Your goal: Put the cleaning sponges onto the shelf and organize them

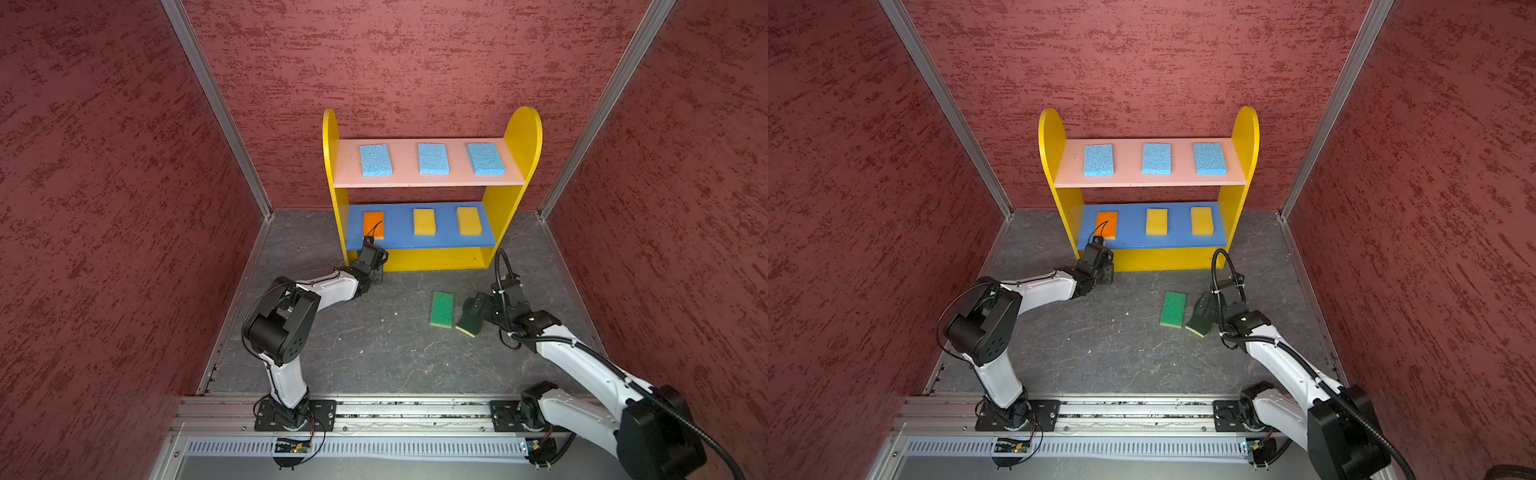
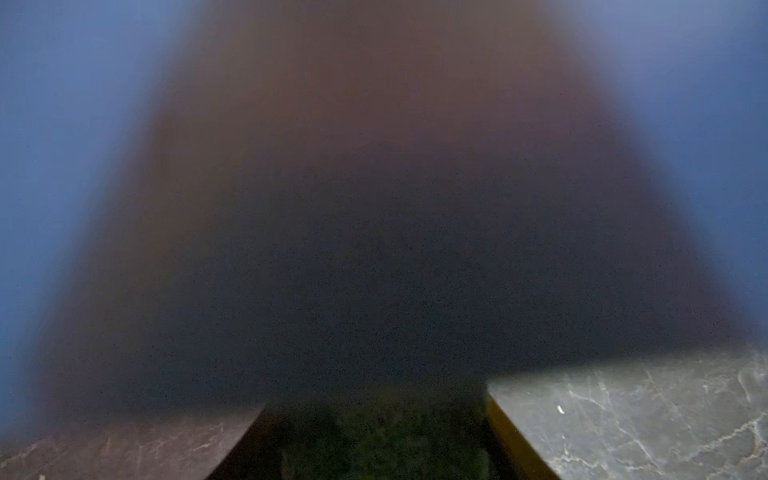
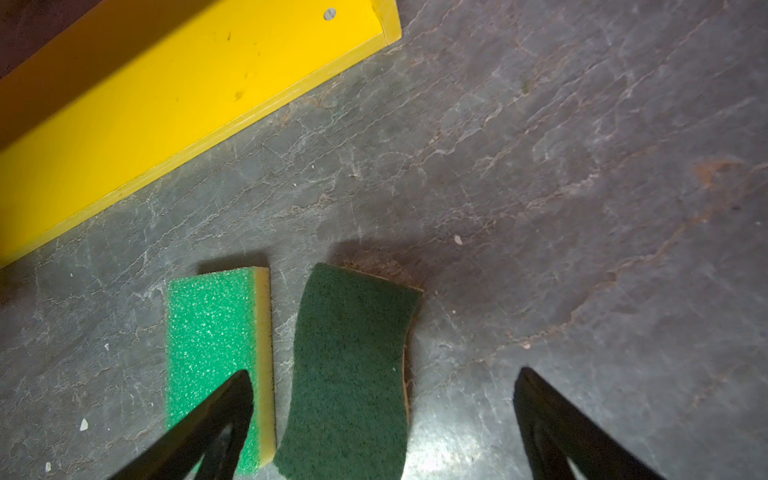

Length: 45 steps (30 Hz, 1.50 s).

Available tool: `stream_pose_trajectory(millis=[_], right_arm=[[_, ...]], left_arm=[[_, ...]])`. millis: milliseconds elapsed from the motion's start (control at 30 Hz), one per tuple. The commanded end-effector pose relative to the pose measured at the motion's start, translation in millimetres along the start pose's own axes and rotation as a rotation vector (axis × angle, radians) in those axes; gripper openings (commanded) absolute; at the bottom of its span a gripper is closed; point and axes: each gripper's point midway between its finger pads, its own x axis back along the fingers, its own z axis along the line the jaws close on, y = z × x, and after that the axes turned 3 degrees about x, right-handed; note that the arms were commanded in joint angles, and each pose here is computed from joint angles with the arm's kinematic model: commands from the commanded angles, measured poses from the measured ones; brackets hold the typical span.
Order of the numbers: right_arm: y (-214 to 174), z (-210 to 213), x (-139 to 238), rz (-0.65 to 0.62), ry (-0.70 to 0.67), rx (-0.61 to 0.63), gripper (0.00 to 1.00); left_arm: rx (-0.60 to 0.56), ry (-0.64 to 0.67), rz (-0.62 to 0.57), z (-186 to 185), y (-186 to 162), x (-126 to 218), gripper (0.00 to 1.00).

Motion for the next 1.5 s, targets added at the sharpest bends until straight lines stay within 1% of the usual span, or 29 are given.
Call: stream_pose_trajectory(millis=[0, 200, 733, 1033, 1467], right_arm=[[10.8, 10.6, 0.8, -0.032, 0.043, 0.002, 0.99], [10.5, 12.3, -0.3, -0.03, 0.051, 0.004, 0.99], [5.8, 8.9, -3.6, -0.025, 0.044, 0.005, 0.99], [5.3, 8.6, -3.3, -0.026, 0.045, 0.004, 0.99], [3.2, 6.0, -5.0, -0.027, 0.038, 0.0, 0.99]], left_arm=[[0.005, -0.02, -0.028, -5.9, 9.2, -6.3, 0.61], [0.013, -0.023, -0.034, -8.8, 9.9, -12.7, 0.62], [0.025, 0.03, -0.038, -3.2, 6.8, -26.3, 0.63], [0.045, 0.04, -0.057, 0.8, 6.3, -23.7, 0.64], [0.068, 0.008, -0.092, 0.8, 0.6, -19.7, 0.65]])
